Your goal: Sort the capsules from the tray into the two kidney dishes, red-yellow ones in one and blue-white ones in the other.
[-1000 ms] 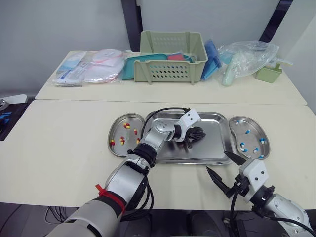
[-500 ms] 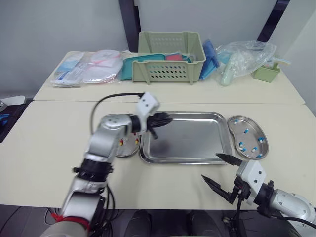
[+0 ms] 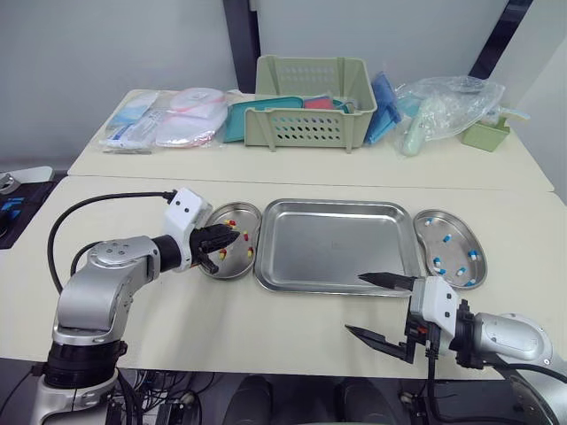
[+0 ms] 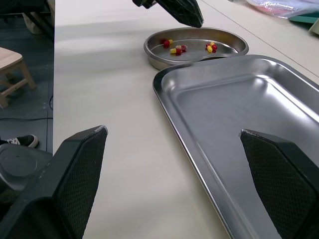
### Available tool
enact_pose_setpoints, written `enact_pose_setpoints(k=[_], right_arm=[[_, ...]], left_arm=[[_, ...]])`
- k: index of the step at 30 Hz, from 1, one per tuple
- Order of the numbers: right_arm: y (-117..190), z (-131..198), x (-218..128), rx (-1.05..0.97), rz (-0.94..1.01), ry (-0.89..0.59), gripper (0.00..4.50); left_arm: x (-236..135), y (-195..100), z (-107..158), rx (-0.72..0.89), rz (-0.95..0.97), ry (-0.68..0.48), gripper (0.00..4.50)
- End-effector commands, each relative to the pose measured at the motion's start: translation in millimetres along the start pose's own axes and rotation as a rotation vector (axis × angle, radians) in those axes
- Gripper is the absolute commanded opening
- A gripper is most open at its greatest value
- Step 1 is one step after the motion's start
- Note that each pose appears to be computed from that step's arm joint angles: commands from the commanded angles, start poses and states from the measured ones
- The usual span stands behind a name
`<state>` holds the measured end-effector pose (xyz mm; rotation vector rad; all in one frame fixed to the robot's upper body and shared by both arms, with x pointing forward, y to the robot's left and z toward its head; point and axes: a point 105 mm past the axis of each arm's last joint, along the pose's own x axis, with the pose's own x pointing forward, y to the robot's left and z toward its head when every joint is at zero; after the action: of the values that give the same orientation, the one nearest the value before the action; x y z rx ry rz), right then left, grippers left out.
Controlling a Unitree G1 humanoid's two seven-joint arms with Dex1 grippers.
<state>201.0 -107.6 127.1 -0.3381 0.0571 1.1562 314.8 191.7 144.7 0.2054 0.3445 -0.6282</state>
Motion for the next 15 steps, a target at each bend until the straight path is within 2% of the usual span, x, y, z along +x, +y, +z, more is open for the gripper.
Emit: enact_pose_setpoints(k=[1,8,15], right_arm=[[1.4,7.8,2.1,-0.003,0.011,-0.032,4.5],[2.7,6.7,3.8,0.005,0.007,-0.032,4.5],[-0.4,10.3,4.9,-0.024,-0.02,-0.044,4.5]], left_arm=[[-8.4,9.8,7.5,-0.04,0.036,-0.043,1.47],[-16.8,15.0,15.8,-0.074,0.014,-0.076,3.63],[-36.4,30.2,25.8,-0.043,0.048,-0.128,3.63]])
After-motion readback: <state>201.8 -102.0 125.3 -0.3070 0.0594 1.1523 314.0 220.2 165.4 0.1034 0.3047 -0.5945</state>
